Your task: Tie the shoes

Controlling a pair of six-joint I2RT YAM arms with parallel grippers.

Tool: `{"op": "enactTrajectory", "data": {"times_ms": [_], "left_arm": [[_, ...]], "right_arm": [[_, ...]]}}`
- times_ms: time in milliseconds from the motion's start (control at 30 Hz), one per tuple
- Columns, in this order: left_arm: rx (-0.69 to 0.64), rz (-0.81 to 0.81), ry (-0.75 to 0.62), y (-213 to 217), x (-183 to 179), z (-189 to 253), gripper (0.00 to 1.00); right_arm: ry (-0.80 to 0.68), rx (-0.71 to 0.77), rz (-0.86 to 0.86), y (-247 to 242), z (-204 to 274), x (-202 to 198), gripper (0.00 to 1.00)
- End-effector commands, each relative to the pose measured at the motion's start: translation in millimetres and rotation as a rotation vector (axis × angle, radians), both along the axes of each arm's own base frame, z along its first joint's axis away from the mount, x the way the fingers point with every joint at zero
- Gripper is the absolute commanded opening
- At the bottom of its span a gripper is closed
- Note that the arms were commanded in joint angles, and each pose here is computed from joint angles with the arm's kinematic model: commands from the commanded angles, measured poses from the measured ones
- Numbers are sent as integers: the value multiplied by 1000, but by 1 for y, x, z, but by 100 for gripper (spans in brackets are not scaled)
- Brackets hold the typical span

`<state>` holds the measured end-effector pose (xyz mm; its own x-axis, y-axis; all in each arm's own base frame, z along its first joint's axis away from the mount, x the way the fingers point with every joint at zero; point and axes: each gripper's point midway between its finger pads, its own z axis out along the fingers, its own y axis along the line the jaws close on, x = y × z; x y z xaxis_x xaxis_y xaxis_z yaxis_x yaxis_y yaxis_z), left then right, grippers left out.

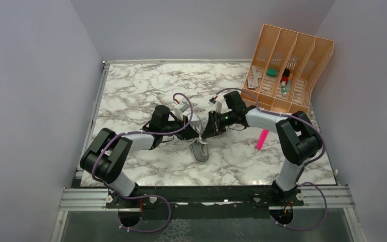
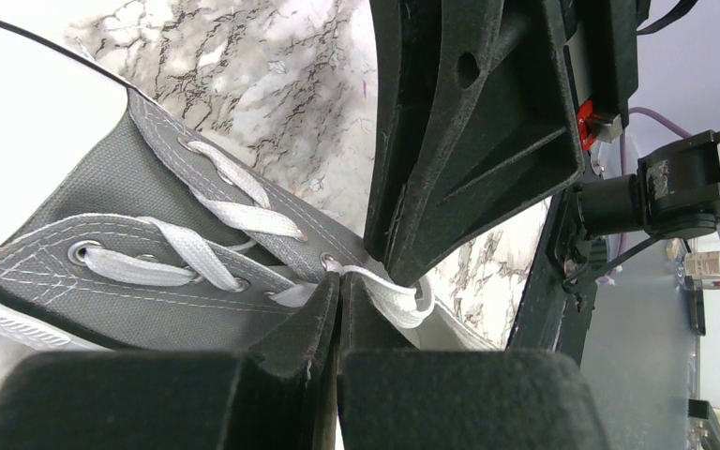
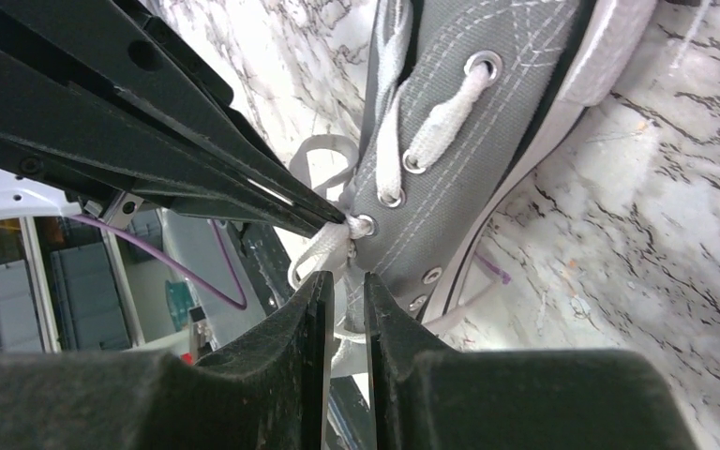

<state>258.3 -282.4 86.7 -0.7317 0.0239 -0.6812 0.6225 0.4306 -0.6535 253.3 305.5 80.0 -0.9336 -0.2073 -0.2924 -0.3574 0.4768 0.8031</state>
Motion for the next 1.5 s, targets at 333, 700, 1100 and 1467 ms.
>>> {"op": "enactTrajectory", "data": {"times_ms": [333,700,1100,1467], "left_arm": [[-31,-45,-17,-6,-8,13,0],[-34,-49,-16,-6,-9,14,0],[-35,-51,-15,-6,-10,14,0],[13,-19,10,1,-10,15,14]], "right_arm": [[14,79,61,24,11,-8,27],[-11,44,32,26,4,3,29],[-49,23,11,24,5,8,14],[-111,32,11,23,20,11,1]]}}
